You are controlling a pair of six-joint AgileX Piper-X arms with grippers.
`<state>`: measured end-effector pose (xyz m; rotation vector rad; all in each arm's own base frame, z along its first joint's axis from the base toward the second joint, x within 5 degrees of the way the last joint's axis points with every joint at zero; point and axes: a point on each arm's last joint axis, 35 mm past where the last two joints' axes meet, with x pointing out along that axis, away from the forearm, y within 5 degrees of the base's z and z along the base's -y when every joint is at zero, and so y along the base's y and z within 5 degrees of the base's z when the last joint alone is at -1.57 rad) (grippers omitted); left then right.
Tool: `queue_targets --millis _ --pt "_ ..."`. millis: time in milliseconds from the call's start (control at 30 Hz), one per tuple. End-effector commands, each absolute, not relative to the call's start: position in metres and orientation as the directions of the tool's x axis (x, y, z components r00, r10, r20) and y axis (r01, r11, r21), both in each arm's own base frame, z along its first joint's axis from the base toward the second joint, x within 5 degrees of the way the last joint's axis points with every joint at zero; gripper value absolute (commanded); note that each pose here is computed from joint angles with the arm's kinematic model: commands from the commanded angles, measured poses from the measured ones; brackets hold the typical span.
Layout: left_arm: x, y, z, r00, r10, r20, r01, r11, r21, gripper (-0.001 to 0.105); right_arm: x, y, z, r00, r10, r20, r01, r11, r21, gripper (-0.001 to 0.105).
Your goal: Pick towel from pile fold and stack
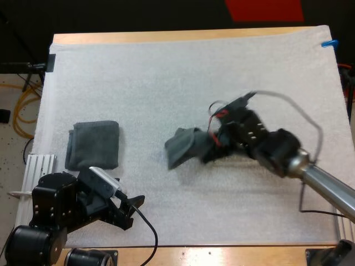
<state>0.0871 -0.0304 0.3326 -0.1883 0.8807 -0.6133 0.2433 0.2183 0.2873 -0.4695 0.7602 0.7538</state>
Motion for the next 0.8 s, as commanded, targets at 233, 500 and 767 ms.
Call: queue_targets --millis 233,500,767 --pt "0.087 -0.031 0.332 0.472 -0.572 -0.671 0.424 0.814 -0.396 0.072 0.286 0.148 0.341 0.841 0.041 -0.539 -0.295 0.870 -0.395 0.001" --pt "0.089 -0.031 0.334 0.489 -0.576 -0.655 0.435 0.812 -0.389 0.072 0.270 0.176 0.325 0.667 0.330 -0.668 -0.569 0.805 -0.170 0.001" --pt "0.090 -0.031 0.334 0.493 -0.576 -0.652 0.434 0.812 -0.390 0.072 0.229 0.275 0.254 0.338 0.492 -0.802 -0.834 0.552 -0.012 0.001"
